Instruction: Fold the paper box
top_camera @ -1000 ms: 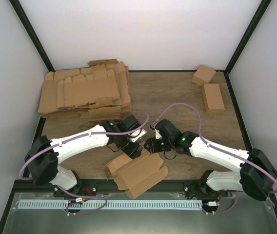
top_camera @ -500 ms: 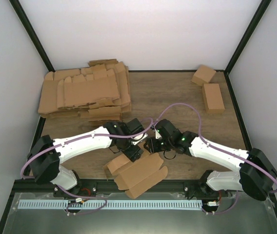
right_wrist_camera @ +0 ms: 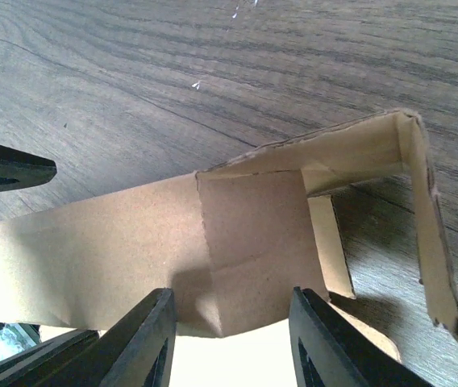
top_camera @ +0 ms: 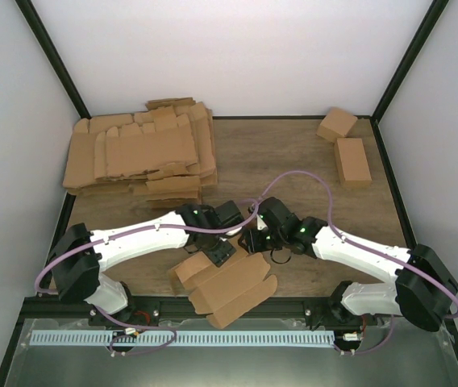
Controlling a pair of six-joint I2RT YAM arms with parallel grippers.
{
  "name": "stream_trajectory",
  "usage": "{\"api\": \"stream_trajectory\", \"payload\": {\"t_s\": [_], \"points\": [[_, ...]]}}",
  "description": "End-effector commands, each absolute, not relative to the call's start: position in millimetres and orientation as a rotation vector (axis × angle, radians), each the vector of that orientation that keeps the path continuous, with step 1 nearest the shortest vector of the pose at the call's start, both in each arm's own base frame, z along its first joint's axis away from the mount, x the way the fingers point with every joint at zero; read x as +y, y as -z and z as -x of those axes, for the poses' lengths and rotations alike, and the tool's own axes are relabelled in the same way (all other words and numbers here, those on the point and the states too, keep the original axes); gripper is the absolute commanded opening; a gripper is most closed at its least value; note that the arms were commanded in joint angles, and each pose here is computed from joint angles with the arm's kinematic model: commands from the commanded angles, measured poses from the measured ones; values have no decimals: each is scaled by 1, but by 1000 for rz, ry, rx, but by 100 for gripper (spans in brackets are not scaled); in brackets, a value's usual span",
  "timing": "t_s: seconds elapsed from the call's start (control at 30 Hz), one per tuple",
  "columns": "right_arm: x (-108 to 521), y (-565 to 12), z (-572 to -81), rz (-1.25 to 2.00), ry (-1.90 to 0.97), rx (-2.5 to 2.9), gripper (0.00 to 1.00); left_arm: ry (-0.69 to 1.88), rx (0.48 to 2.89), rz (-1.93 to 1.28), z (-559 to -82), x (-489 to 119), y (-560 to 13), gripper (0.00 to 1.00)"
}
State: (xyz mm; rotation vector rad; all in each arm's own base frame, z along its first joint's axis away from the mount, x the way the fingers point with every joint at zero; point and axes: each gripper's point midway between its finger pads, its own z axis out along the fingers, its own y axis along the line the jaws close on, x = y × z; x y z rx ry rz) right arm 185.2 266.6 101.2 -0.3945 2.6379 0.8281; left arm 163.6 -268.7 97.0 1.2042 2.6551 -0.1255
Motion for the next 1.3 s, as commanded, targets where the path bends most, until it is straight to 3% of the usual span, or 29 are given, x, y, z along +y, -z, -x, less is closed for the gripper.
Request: {"api": "stream_trajectory", "payload": {"t_s": [0.0, 0.7, 0.93, 1.27], "points": [[267, -112, -193, 363, -831, 2597, 41, 147, 2585, -1243, -164, -282, -107, 74], [207, -124, -230, 159, -500, 2499, 45, 172, 2610, -1190, -163, -283, -102, 70], [223, -116, -222, 264, -579, 2539, 45, 210, 2614, -1185, -159, -284, -105, 72], [244, -148, -206, 321, -822, 2481, 53, 257, 2614, -1191, -156, -289, -107, 73]]}}
